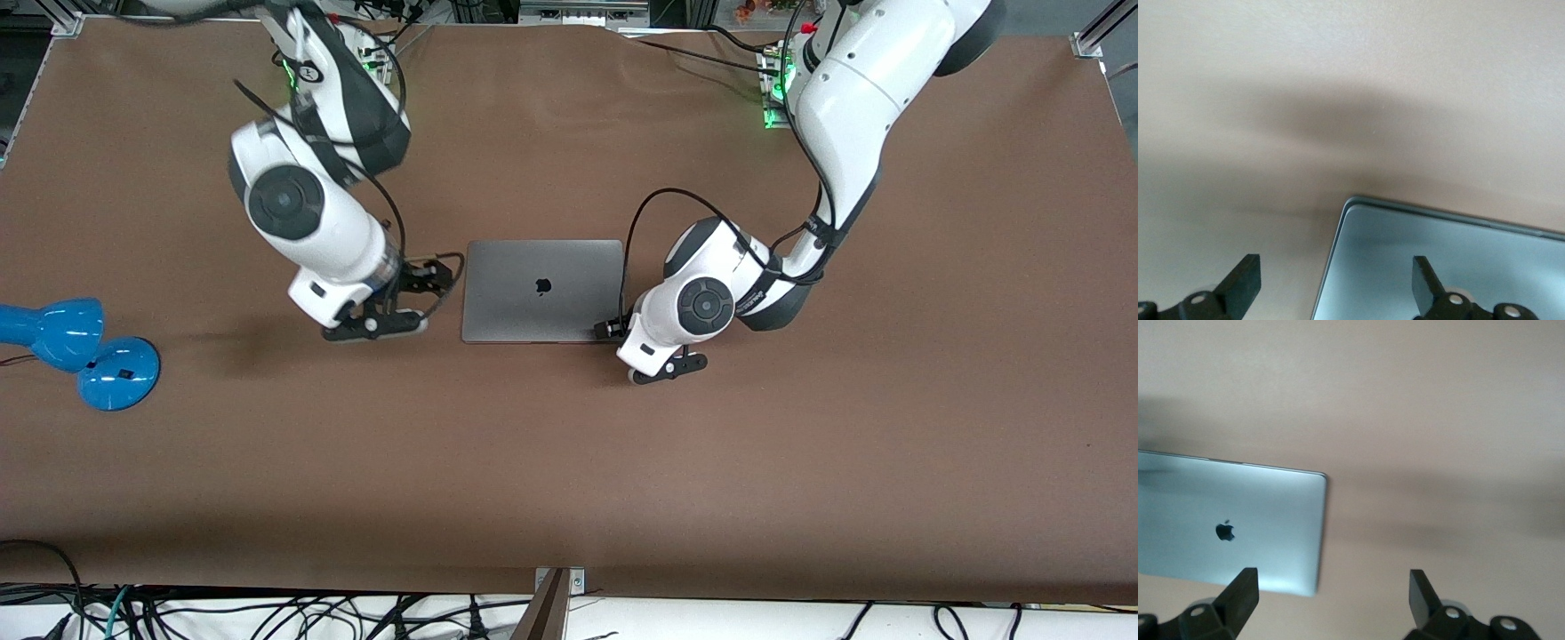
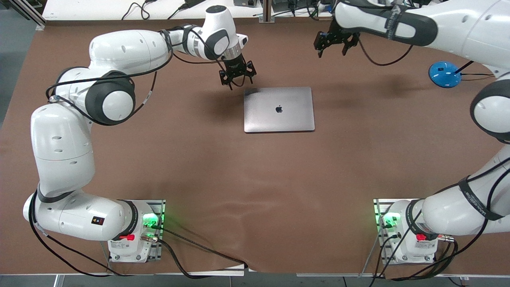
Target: Close laptop with both arms from behind
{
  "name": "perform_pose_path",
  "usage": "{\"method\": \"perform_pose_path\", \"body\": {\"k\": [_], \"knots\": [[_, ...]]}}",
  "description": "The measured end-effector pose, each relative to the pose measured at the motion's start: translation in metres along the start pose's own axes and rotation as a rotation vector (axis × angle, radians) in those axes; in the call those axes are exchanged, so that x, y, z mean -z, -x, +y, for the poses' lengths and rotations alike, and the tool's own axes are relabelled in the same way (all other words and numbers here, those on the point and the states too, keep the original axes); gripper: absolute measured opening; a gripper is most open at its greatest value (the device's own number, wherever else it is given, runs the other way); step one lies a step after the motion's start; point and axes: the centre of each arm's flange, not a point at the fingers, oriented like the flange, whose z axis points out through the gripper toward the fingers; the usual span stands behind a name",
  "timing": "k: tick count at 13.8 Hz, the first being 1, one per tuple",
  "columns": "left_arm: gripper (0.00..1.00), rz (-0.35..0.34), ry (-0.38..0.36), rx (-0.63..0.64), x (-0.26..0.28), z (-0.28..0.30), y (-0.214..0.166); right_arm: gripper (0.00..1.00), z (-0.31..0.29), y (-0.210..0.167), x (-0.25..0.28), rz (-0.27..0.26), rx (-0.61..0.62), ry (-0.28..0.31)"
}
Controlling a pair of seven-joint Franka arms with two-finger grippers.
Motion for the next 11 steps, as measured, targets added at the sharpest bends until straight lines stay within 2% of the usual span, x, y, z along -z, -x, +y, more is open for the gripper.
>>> {"method": "perform_pose_path", "body": {"k": [2, 4, 6, 9, 11], "knots": [[1.00, -0.002, -0.027, -0.015, 0.037, 0.001, 0.015, 1.00, 0.013, 0.013, 0.038, 0.031, -0.017, 0.031], [1.00, 0.010, -0.055, -0.031, 0.083, 0.001, 0.036, 1.00, 0.037, 0.022, 0.066, 0.040, -0.057, 0.051], [1.00, 0.034, -0.052, -0.031, 0.134, -0.005, 0.056, 1.00, 0.059, 0.029, 0.086, 0.048, -0.096, 0.069], [1.00, 0.075, -0.056, -0.034, 0.201, -0.031, 0.079, 1.00, 0.076, 0.040, 0.112, 0.076, -0.131, 0.083], [1.00, 0.093, -0.057, -0.049, 0.235, -0.059, 0.088, 1.00, 0.085, 0.049, 0.124, 0.071, -0.149, 0.097]]}}
